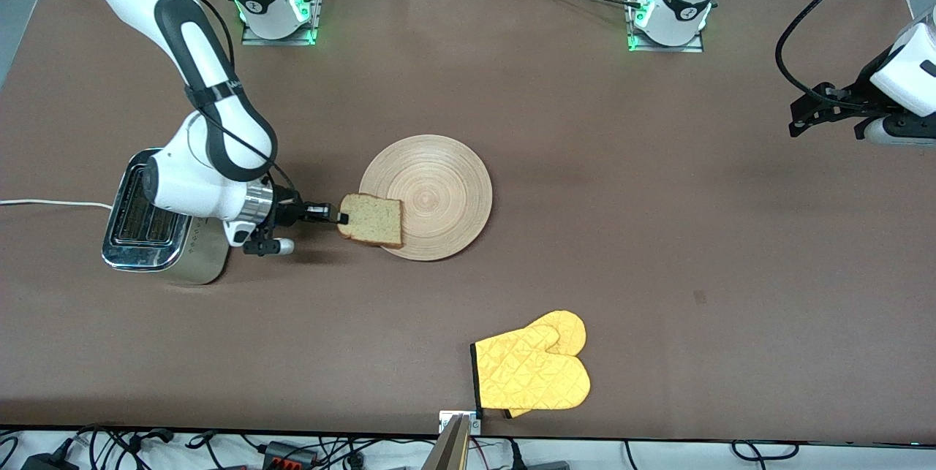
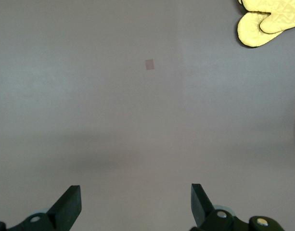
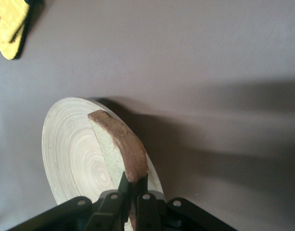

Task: Move plate and put bread in toaster
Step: 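Close the right gripper on the bread crust and lift it, then carry the bread with the right gripper above the toaster slot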

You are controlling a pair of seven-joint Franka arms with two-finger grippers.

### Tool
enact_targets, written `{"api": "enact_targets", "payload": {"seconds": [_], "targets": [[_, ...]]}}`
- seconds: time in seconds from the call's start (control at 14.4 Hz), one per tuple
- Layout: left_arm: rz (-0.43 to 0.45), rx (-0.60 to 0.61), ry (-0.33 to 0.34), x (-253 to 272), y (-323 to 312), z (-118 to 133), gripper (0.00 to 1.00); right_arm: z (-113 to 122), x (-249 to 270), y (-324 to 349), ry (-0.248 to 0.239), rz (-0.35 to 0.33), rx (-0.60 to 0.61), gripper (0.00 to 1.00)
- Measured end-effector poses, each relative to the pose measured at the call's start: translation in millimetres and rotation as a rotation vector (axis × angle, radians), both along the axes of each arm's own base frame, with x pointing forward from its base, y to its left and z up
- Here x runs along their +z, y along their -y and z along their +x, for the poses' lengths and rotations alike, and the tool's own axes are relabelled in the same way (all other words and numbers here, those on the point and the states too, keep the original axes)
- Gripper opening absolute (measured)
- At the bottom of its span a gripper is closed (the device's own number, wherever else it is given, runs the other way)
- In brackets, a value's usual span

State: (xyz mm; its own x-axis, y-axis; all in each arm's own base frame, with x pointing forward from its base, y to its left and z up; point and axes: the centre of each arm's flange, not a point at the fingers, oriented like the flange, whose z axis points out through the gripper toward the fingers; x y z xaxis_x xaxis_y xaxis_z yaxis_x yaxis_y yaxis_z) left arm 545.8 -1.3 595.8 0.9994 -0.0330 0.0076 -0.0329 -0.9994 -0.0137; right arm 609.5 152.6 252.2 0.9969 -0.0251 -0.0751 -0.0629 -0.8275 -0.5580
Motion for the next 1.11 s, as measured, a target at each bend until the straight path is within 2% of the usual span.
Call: {"api": "enact_targets", "payload": {"seconds": [0.21, 0.35, 0.56, 0.69, 0.83, 1.11], "targets": [[0.000, 0.000, 0.000, 0, 0, 0, 1.00, 9, 37, 19, 0.081, -0.116, 0.104, 0.07], [0.000, 0.000, 0.000, 0, 0, 0, 1.00, 11, 65, 31, 0.095, -0.182, 0.185, 0.07], [0.000, 0.000, 0.000, 0, 0, 0, 1.00, 15, 120, 62, 0.084, -0.276, 0.275, 0.07], [0.000, 0.000, 0.000, 0, 0, 0, 1.00, 20, 174, 81, 0.043, -0.320, 0.336, 0.07], [0.000, 0.000, 0.000, 0, 0, 0, 1.00, 18, 233, 92, -0.015, -0.404, 0.371, 0.07], [0.000, 0.000, 0.000, 0, 0, 0, 1.00, 4, 305, 127, -0.127, -0.675, 0.370, 0.07]]}}
